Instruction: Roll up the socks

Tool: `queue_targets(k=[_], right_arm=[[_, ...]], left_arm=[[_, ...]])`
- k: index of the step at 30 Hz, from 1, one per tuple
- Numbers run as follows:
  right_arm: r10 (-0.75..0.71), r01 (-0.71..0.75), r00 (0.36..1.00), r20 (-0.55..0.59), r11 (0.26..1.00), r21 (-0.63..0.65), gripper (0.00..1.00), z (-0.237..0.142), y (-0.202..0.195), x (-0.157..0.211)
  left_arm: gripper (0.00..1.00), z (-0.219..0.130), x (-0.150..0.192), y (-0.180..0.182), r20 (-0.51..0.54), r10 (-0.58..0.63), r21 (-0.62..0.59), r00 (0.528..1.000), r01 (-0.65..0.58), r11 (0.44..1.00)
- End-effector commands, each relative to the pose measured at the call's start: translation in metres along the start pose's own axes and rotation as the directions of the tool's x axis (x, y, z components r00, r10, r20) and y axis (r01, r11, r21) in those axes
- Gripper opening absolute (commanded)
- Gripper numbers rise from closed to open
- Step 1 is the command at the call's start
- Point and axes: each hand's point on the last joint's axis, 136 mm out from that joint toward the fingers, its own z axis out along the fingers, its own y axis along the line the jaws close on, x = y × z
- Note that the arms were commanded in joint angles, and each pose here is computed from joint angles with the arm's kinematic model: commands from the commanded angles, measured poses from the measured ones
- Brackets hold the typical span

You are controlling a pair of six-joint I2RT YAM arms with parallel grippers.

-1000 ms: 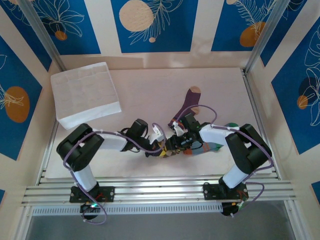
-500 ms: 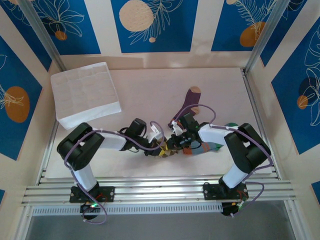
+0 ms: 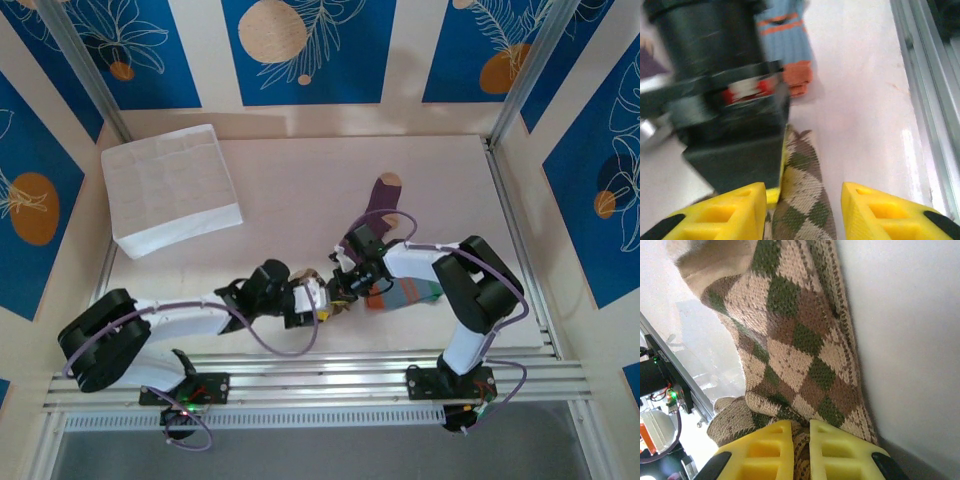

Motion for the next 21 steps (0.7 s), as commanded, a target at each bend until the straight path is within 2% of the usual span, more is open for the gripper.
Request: queue_targets(k=[1, 5, 11, 14, 18, 21], right_arm=[[0.121, -0.108, 0.988, -0.099, 0.987, 0.123, 0.01, 0.014, -0.033, 0.028], [0.149, -0.134, 0.983, -0.105, 0.982, 0.136, 0.01, 0.015, -0.037, 0.029], [0.186, -0.17, 0.977, -0.105, 0.975, 0.143, 0.01, 0.013, -0.042, 0.03], [0.2, -0.184, 0.975, -0.101, 0.972, 0.146, 0.01, 0.011, -0.044, 0.03], [0.224, -0.208, 0.97, -0.093, 0.965, 0.158, 0.01, 0.01, -0.048, 0.031], [0.247, -0.231, 0.965, -0.088, 0.959, 0.166, 0.0, 0.008, -0.05, 0.031]], left_arm=[[0.42, 0.005, 0.01, 0.015, -0.113, 0.241, -0.15, 0.964, -0.256, 0.955], [0.43, 0.02, 0.015, 0.008, -0.175, 0.31, -0.168, 0.934, -0.339, 0.926], [0.43, 0.033, 0.029, 0.007, -0.23, 0.295, -0.209, 0.927, -0.343, 0.916], [0.43, 0.033, 0.031, 0.009, -0.218, 0.26, -0.247, 0.941, -0.311, 0.918], [0.43, 0.025, 0.026, 0.01, -0.152, 0.232, -0.309, 0.961, -0.269, 0.912], [0.42, 0.023, 0.027, 0.007, -0.146, 0.236, -0.298, 0.961, -0.27, 0.916]])
